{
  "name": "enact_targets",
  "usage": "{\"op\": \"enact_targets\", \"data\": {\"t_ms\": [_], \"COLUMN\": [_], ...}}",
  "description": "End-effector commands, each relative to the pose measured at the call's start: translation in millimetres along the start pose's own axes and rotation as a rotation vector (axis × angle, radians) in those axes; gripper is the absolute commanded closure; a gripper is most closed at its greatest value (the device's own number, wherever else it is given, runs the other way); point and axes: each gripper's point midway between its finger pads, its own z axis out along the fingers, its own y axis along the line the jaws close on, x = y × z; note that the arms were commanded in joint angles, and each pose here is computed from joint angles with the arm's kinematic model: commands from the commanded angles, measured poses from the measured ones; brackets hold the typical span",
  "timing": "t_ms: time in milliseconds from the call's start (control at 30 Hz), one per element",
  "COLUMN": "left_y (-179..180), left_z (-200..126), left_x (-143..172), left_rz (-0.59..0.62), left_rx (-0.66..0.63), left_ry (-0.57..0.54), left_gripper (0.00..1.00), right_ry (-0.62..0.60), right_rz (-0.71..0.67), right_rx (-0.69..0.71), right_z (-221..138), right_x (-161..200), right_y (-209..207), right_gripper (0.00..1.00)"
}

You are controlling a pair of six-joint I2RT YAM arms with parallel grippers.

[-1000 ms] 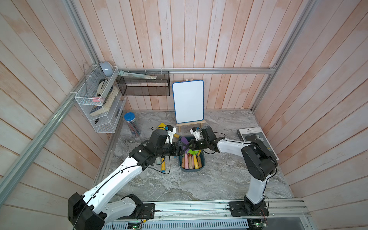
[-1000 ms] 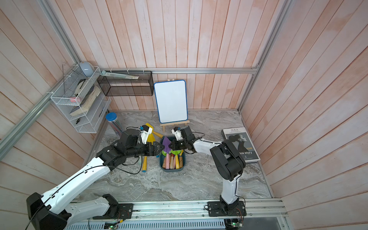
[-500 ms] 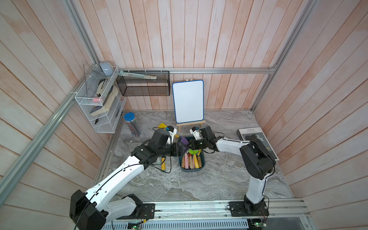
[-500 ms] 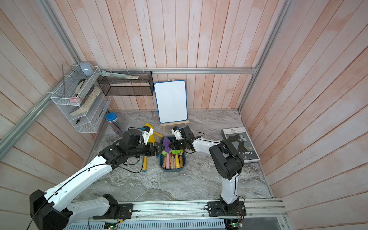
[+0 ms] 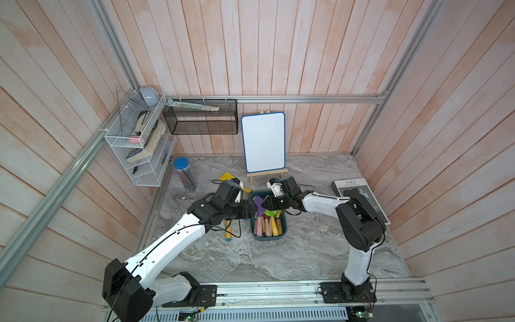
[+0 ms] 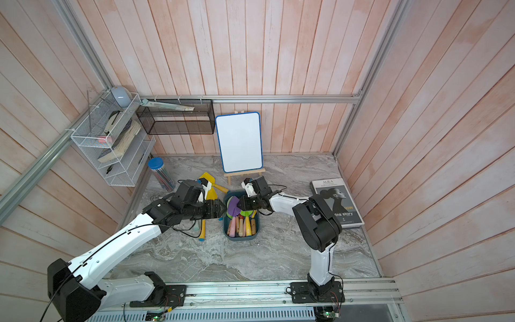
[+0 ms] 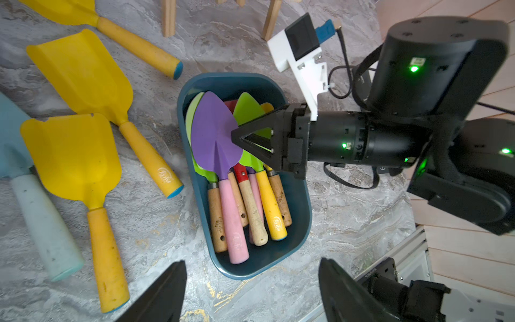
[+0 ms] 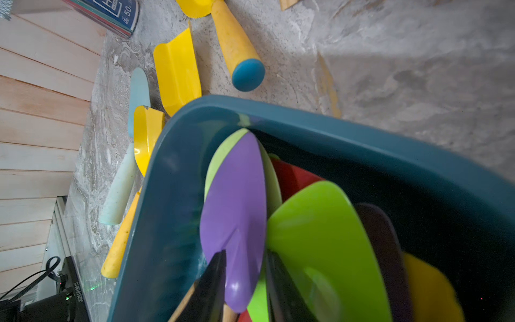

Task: Put the shovel into the storage box
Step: Place the shovel in the storage box, then pick up the shovel from the center of the board.

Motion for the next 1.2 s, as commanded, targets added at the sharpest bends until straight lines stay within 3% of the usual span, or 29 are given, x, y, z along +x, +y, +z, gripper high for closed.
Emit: {"op": "enact_targets", "data": {"t_ms": [0, 200, 500, 733, 1167], "left_y": [23.9, 61.1, 130.3, 166.8, 204.1], "left_z": [-2.0, 10.0, 32.1, 55.5, 86.2], "left_x": [-1.8, 7.8, 21.0, 28.3, 53.2], "left_rz": [-0.049, -0.129, -0.312, -0.361, -0.408], "left_rx": [-0.143, -0.29, -0.38, -0.429, -0.496], "left_ry": [0.007, 0.062, 0.116, 0.164, 0.237], "left_gripper": [0.2, 0.2, 0.2, 0.22, 0.4], "right_ry": [0.004, -0.023, -0.076, -0.104, -0.109], "right_rz": [-0.005, -0.021, -0.05, -0.056, -0.025], "right_rx": [0.033, 0.059, 0.075, 0.074, 0.089], "right_z": [-10.2, -26.6, -58.9, -77.4, -90.3], "right_x": [-1.4, -8.8, -14.3, -7.6, 18.8], "right_y": [1.9, 7.4, 20.5, 25.9, 17.3], "right_gripper": [0.68, 0.66, 0.66, 0.67, 0.74]}}
